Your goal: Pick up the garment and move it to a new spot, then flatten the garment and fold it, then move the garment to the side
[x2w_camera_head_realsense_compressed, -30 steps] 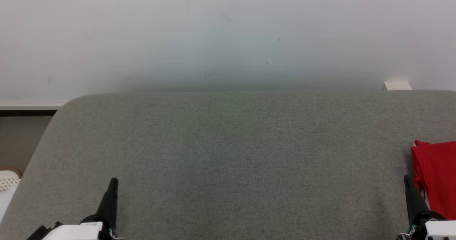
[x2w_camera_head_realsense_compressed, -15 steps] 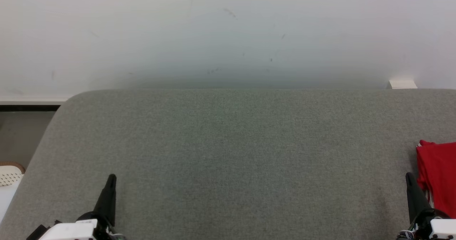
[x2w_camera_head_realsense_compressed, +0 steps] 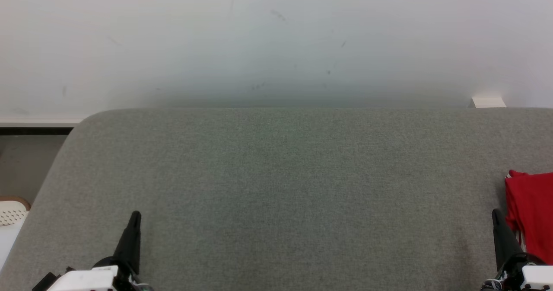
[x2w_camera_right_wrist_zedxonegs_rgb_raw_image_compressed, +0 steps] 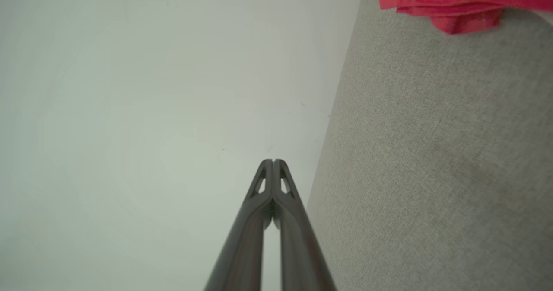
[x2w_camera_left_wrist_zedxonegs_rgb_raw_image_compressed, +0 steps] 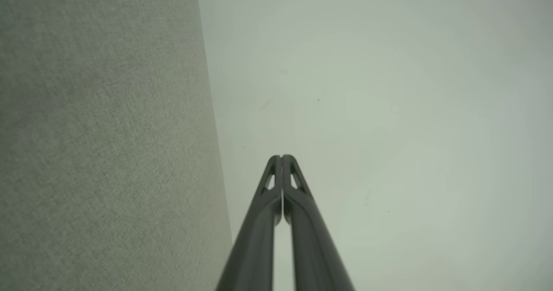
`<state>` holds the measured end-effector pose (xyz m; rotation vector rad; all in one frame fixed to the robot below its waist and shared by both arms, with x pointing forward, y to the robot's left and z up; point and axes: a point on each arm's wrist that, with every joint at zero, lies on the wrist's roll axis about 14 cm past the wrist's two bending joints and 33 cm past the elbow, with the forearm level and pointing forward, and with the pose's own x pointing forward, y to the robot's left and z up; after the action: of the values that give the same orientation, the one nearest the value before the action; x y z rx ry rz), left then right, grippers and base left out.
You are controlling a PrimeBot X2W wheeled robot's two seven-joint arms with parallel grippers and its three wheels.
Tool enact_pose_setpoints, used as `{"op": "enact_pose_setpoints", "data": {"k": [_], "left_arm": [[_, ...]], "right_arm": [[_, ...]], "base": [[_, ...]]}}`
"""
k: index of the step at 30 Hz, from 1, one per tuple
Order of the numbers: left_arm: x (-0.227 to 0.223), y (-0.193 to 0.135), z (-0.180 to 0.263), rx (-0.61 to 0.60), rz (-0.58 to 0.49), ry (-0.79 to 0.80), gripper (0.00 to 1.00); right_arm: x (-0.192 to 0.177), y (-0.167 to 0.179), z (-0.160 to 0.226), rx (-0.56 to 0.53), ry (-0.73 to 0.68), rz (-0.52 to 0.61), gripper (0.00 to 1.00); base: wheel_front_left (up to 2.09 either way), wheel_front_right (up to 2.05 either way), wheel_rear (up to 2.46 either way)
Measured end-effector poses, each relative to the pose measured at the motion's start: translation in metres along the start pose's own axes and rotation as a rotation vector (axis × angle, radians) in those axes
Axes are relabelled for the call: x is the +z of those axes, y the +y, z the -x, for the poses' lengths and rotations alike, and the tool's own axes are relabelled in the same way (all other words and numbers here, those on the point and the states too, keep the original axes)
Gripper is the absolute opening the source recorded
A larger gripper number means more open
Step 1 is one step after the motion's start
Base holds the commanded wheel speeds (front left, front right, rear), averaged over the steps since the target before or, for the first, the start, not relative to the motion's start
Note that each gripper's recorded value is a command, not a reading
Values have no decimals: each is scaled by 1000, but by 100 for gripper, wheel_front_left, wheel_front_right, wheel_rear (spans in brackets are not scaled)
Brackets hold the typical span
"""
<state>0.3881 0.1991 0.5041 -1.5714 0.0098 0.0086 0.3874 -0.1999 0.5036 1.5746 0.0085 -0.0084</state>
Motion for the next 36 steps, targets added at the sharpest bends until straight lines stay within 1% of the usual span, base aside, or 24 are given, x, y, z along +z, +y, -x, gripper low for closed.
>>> {"op": "enact_pose_setpoints", "data": {"k": [36], "left_arm": [[0,0,0,0,0,0,0]], "right_arm": [[0,0,0,0,0,0,0]], "base": [[0,0,0]]}}
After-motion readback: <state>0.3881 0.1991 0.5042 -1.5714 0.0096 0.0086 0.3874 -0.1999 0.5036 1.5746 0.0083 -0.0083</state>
